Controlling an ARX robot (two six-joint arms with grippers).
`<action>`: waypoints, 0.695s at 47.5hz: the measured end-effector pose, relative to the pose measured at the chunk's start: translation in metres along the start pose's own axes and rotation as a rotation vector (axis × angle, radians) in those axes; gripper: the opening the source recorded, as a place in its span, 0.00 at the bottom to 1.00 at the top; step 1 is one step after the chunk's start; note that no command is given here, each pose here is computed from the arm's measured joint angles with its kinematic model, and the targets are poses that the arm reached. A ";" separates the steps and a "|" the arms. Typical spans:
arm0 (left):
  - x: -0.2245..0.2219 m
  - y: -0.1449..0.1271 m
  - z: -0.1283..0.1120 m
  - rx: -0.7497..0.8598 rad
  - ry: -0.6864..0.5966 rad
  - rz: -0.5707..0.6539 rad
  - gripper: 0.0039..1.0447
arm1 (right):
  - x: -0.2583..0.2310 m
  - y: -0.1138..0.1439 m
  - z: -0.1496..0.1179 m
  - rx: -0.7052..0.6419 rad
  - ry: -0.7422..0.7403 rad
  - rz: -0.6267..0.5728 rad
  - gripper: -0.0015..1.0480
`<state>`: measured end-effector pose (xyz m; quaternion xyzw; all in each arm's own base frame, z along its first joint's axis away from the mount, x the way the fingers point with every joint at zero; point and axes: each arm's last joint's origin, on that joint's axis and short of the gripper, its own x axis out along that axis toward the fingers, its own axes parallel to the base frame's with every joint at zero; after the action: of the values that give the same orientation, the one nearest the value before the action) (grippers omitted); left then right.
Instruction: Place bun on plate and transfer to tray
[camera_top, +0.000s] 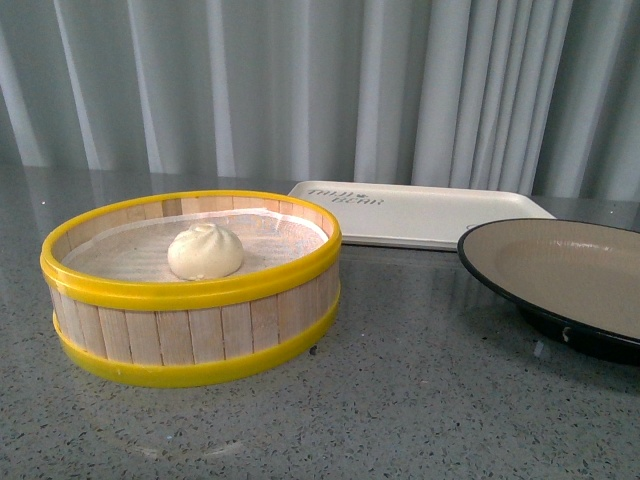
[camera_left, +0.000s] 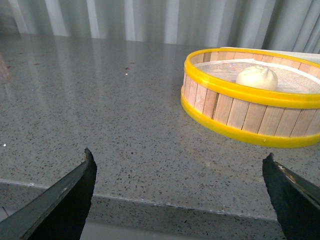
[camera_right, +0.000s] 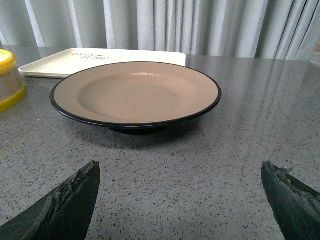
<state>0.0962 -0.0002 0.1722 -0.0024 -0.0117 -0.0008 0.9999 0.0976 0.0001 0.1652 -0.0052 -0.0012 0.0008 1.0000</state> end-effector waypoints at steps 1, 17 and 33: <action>0.000 0.000 0.000 0.000 0.000 0.000 0.94 | 0.000 0.000 0.000 0.000 0.000 0.000 0.92; 0.000 0.000 0.000 0.000 0.000 0.000 0.94 | 0.000 0.000 0.000 0.000 0.000 0.000 0.92; 0.000 0.000 0.000 0.000 0.000 0.000 0.94 | 0.000 0.000 0.000 0.000 0.000 0.000 0.92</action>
<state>0.0962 -0.0002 0.1722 -0.0024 -0.0117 -0.0008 0.9999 0.0976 0.0001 0.1652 -0.0052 -0.0012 0.0008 1.0000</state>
